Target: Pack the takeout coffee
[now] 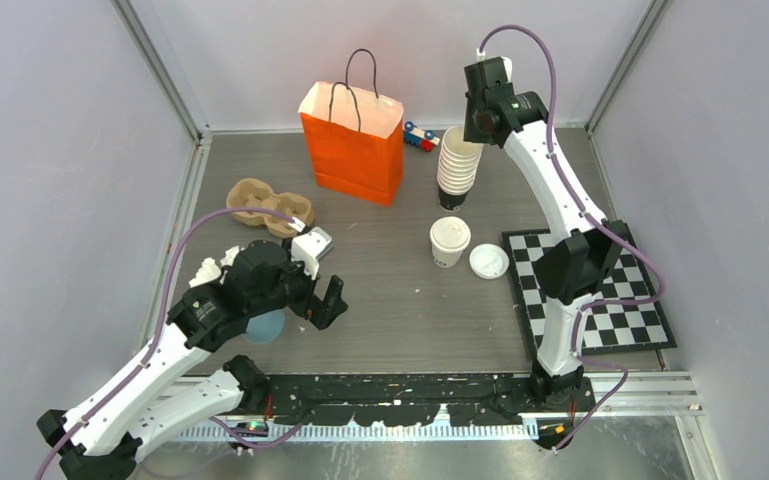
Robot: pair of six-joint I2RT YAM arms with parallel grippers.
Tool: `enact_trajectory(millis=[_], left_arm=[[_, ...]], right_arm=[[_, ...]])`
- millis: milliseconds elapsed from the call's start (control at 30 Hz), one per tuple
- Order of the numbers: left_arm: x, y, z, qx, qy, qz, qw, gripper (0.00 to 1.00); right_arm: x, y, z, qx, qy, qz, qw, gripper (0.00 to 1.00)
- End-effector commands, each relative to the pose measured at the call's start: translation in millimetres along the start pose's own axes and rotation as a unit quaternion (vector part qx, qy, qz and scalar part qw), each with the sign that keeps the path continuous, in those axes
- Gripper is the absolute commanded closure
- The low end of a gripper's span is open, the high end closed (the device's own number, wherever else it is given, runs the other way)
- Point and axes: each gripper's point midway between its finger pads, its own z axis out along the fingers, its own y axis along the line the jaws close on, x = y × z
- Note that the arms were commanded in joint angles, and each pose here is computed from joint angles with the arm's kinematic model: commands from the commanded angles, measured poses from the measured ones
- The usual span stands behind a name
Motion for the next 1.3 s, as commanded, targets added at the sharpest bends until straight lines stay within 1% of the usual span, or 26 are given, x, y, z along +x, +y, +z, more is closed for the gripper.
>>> enact_trajectory(millis=[0, 167, 267, 400, 633, 867, 1267], left_arm=[[-3.0, -1.8, 2.0, 0.007, -0.007, 0.009, 1.0, 0.0], [-3.7, -1.9, 2.0, 0.007, -0.008, 0.01, 1.0, 0.0], [-3.5, -1.8, 2.2, 0.007, -0.007, 0.01, 1.0, 0.0], [-3.3, -1.7, 2.6, 0.007, -0.007, 0.01, 1.0, 0.0], [-2.8, -1.9, 2.9, 0.008, -0.005, 0.01, 1.0, 0.0], [-2.5, -2.0, 2.8, 0.008, -0.005, 0.01, 1.0, 0.0], [-1.3, -1.4, 4.2, 0.007, -0.002, 0.009, 1.0, 0.0]], right_arm=[[-6.2, -3.6, 3.4, 0.01, -0.009, -0.001, 1.0, 0.65], [-4.2, -5.1, 8.1, 0.014, -0.006, -0.002, 1.0, 0.66], [-4.2, -5.3, 9.1, 0.015, -0.005, -0.002, 1.0, 0.7], [-7.7, -6.0, 6.6, 0.014, -0.01, -0.001, 1.0, 0.84], [-16.8, -6.6, 0.5, 0.006, -0.018, 0.019, 1.0, 0.99], [-30.8, -0.2, -12.9, -0.027, -0.029, 0.065, 0.997, 1.0], [-48.5, -1.2, -36.1, -0.048, -0.055, 0.082, 0.994, 1.0]])
